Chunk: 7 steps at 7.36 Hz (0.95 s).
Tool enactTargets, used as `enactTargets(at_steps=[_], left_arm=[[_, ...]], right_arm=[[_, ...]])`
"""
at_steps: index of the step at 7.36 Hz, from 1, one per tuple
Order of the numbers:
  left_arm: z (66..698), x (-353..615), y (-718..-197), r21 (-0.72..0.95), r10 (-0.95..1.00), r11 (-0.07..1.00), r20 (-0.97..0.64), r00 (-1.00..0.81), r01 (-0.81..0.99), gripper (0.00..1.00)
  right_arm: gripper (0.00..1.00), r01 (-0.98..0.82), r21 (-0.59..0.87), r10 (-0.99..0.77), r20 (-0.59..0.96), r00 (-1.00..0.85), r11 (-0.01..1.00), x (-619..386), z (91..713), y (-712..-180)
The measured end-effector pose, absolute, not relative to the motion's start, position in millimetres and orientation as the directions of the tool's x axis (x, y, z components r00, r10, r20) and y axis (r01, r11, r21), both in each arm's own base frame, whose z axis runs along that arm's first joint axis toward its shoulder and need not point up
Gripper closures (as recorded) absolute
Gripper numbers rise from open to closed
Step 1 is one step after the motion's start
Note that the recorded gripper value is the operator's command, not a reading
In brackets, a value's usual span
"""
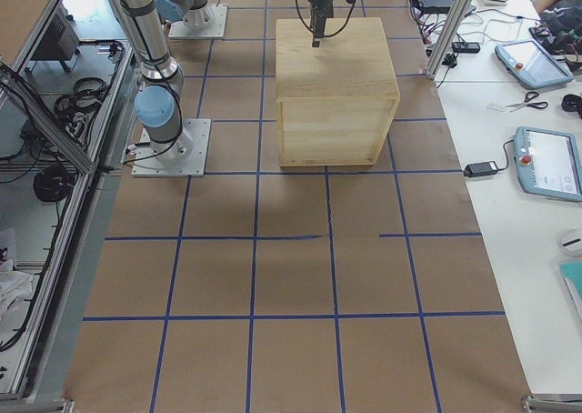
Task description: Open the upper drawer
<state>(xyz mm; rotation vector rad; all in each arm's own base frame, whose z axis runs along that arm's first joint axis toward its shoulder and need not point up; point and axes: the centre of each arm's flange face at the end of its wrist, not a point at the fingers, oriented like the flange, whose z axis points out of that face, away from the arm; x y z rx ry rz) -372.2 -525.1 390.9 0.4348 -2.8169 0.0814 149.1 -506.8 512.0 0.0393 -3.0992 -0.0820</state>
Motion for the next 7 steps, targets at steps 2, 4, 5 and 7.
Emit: enactTargets(at_steps=[2,4,5,7], left_arm=[[391,-370,-524,-0.019,-0.262,0.960,0.289,-0.921,-0.280,0.00],[382,-368,-523,-0.013,-0.245,0.966,0.279,-0.929,-0.259,0.00],[379,-368,-523,-0.009,-0.244,0.966,0.276,-0.929,-0.257,0.00],[383,-365,-521,-0.018,-0.233,0.969,0.277,-0.932,-0.247,0.00]], right_arm=[[0.00,-0.024,0.054,-0.026,0.040,-0.999,0.998,149,512,-507],[0.00,-0.025,0.054,-0.027,0.040,-0.999,0.998,149,512,-507],[0.00,-0.024,0.053,-0.026,0.040,-0.999,0.998,149,512,-507],[0.00,-0.024,0.053,-0.026,0.040,-0.999,0.998,149,512,-507]])
